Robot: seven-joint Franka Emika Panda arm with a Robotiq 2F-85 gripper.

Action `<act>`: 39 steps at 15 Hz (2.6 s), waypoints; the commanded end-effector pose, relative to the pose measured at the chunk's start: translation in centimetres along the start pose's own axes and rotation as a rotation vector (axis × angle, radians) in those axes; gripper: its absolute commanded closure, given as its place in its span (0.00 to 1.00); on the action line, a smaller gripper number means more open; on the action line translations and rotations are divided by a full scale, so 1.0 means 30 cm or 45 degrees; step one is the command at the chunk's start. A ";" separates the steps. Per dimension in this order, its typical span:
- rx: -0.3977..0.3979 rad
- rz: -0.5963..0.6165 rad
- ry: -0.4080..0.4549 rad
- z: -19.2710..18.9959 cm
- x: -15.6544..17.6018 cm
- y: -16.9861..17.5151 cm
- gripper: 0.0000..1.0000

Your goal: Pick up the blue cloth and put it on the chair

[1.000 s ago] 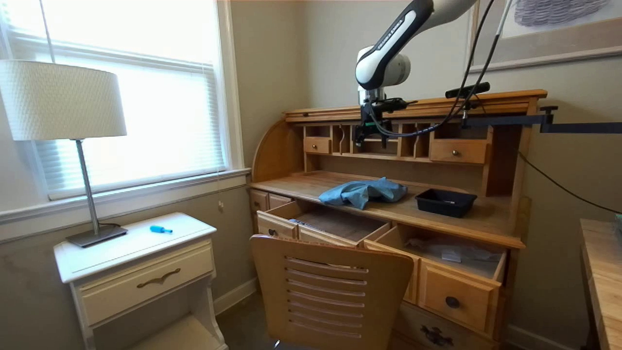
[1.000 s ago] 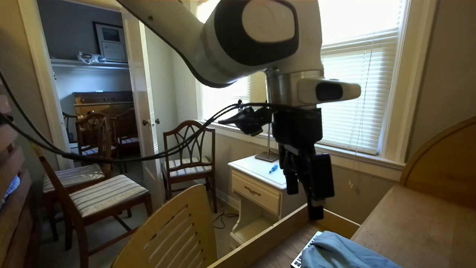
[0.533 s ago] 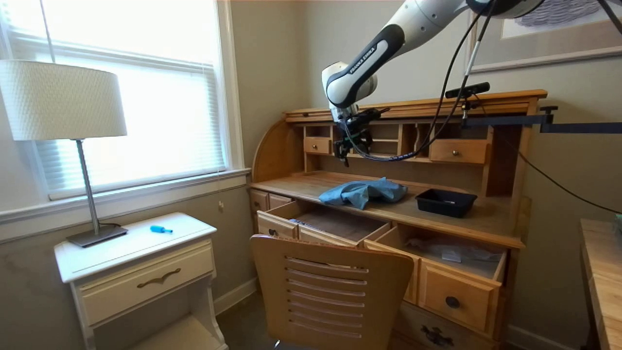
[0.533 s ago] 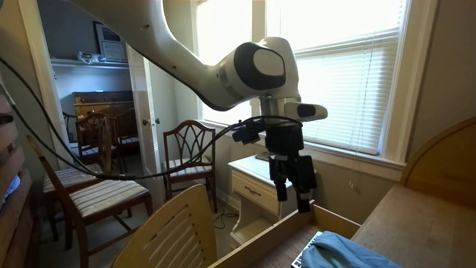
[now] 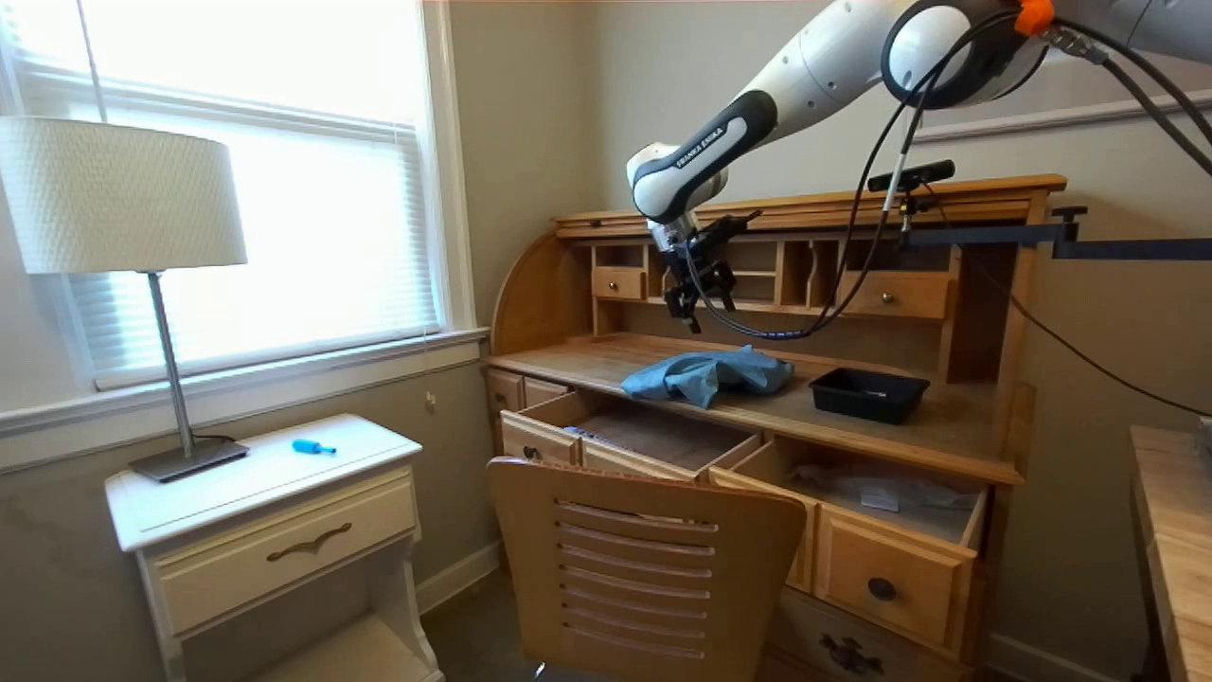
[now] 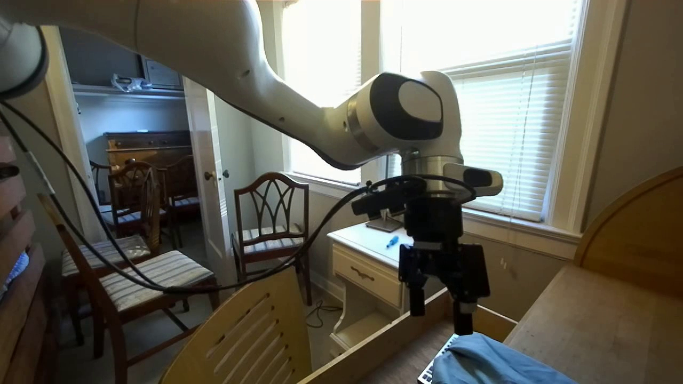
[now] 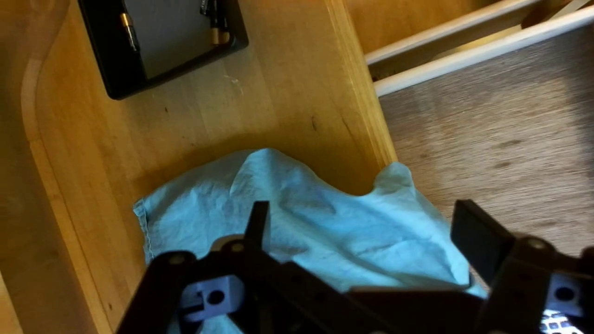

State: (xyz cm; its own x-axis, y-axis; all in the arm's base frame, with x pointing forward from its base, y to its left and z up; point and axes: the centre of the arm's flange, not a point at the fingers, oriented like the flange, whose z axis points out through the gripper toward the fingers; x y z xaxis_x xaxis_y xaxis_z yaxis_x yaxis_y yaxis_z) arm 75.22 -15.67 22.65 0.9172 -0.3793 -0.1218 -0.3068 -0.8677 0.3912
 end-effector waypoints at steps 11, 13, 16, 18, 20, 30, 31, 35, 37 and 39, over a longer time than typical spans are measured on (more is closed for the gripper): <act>-0.046 -0.508 0.502 0.185 0.131 -0.166 0.00; -0.038 -0.559 0.548 0.220 0.147 -0.206 0.00; -0.048 -0.600 0.544 0.284 0.164 -0.260 0.00; -0.069 -0.611 0.520 0.320 0.169 -0.275 0.16; -0.071 -0.615 0.511 0.352 0.176 -0.285 0.34; -0.104 -0.564 0.544 0.326 0.195 -0.270 1.00; -0.094 -0.554 0.547 0.313 0.197 -0.268 1.00; -0.024 -0.576 0.642 0.192 0.196 -0.293 0.99; -0.018 -0.604 0.742 0.072 0.191 -0.321 0.99; -0.017 -0.631 0.840 -0.047 0.180 -0.350 0.99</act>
State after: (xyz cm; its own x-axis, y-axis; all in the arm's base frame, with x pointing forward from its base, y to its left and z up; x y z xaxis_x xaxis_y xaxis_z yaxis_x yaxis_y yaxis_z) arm 81.70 -10.57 15.32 0.9454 0.2488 0.2107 0.1363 -0.8887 0.4378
